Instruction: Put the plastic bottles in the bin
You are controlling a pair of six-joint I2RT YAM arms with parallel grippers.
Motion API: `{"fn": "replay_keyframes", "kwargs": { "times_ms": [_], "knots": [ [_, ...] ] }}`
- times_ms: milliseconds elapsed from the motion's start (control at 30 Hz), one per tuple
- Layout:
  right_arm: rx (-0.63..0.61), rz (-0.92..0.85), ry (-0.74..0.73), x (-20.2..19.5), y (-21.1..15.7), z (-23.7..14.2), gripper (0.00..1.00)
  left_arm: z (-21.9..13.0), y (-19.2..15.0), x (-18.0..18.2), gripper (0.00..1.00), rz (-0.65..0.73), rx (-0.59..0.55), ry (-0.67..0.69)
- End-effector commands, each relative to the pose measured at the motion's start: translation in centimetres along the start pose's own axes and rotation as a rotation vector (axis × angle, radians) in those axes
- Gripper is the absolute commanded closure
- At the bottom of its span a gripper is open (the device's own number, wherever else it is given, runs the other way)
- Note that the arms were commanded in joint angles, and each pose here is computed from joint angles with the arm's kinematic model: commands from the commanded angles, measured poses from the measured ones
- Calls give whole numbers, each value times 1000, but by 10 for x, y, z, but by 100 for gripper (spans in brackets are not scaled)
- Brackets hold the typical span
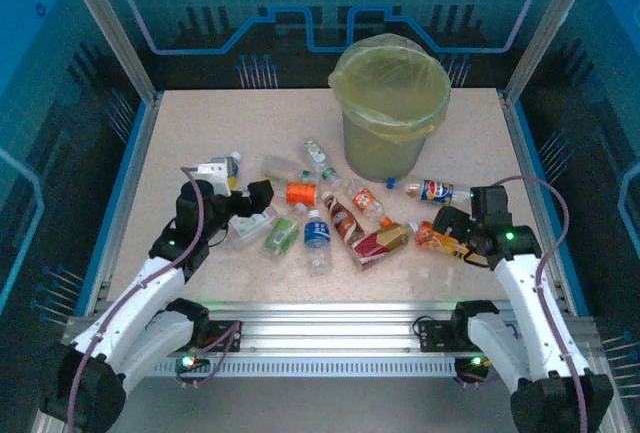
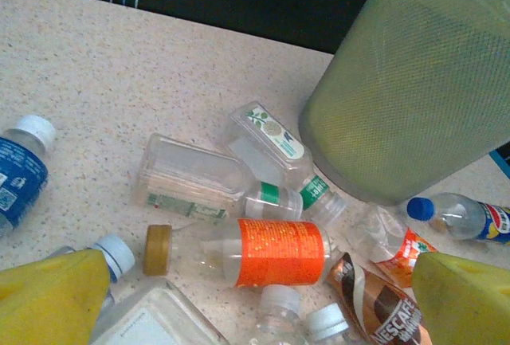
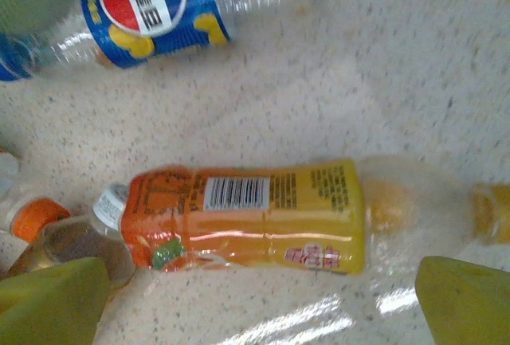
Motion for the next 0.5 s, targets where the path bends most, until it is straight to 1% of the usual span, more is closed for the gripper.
{"fn": "replay_keyframes", "kwargs": {
  "times_ms": [0,100,200,300,400,467],
  "knots": [
    [100,120,20,3,-9,-7,0,0,5,-9,1,-40,23,-31],
    [152,182,19,4,-15,-8,0,2,4,-9,1,-45,32,-31],
    [214,266,-19,0,-24,-6,0,5,2,-8,1,-48,39,-30],
    [268,357,-17,1,-33,1,0,7,2,-9,1,-42,43,-38],
    [277,446,24,5,-37,14,0,9,1,-9,1,-34,50,-42],
    [263,502,26,5,-37,21,0,9,1,-9,1,-31,57,-46]
  ]
}}
Point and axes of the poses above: each hand's point on the last joint's axis, 136 mm out from that joint toward the fingers, its own z axis out along the fingers, its own x axis along the line the jaws close on, y = z × x, the point moved 7 cm from there along -z, back along the fingers, and after that the axes turned 4 degrees about -z, right-handed, at the moved point
